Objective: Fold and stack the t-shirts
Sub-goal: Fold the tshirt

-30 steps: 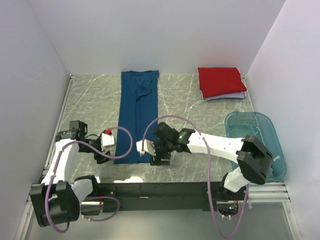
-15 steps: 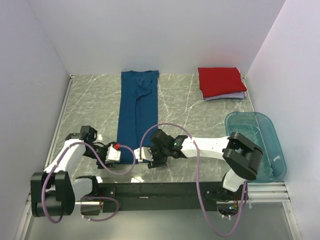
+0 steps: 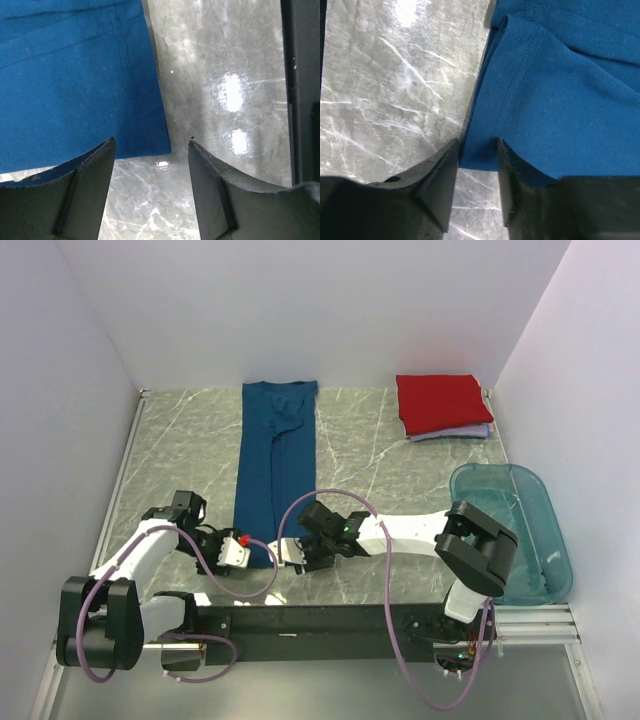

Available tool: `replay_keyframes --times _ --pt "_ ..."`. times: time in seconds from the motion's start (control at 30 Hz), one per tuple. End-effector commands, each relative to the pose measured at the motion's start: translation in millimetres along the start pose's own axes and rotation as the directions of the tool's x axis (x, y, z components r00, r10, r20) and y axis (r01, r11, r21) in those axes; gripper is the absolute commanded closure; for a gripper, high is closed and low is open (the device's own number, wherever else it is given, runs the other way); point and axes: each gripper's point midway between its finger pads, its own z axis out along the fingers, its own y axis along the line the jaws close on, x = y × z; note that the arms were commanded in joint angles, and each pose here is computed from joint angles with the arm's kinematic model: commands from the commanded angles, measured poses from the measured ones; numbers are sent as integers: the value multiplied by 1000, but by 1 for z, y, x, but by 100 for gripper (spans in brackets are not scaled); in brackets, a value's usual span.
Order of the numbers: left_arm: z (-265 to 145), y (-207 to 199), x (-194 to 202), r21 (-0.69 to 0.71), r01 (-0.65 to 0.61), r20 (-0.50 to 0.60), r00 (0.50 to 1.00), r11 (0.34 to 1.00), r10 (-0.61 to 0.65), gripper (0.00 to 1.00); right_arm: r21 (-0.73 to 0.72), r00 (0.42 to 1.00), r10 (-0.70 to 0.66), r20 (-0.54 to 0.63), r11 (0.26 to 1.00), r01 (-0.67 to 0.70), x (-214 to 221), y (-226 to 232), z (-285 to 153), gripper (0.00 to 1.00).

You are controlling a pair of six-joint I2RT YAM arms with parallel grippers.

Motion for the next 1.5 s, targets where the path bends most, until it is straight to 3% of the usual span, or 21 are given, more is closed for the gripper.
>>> replay_keyframes --times 0.0,0.13,0.33,0.47,0.57,0.8,0.9,1.03,1.17,1.47 --pt "3 1 5 9 -29 -34 999 1000 29 36 -19 998 -16 -55 1000 15 11 4 7 58" --pt "9 1 7 35 -22 -57 998 999 24 44 -27 998 -1 -63 1000 -1 16 8 9 62" --pt "12 2 10 69 -34 -82 996 997 39 62 -35 997 34 -72 999 -36 18 9 13 77" --pt "11 9 4 61 -18 -59 998 998 21 86 -34 996 61 -59 997 -63 14 9 9 97" --pt "3 8 -11 75 -15 -16 1000 997 16 99 -26 994 104 -27 994 -105 5 8 -1 100" --pt "-19 -16 -48 124 -59 89 995 991 48 100 -23 981 170 93 985 -169 -26 21 -45 100" --pt "-29 -16 -61 129 14 110 994 992 -28 100 -14 978 177 114 984 -177 -31 21 -58 100" --pt "-46 24 -64 54 114 144 982 992 -121 99 28 977 169 126 984 -174 -29 -7 -71 100" --pt "-60 91 -56 -4 193 174 966 981 -189 99 79 980 173 101 980 -182 -11 -55 -82 100" --pt "-56 206 -26 -135 311 174 942 941 -286 99 158 989 142 49 976 -148 26 -163 -84 100"
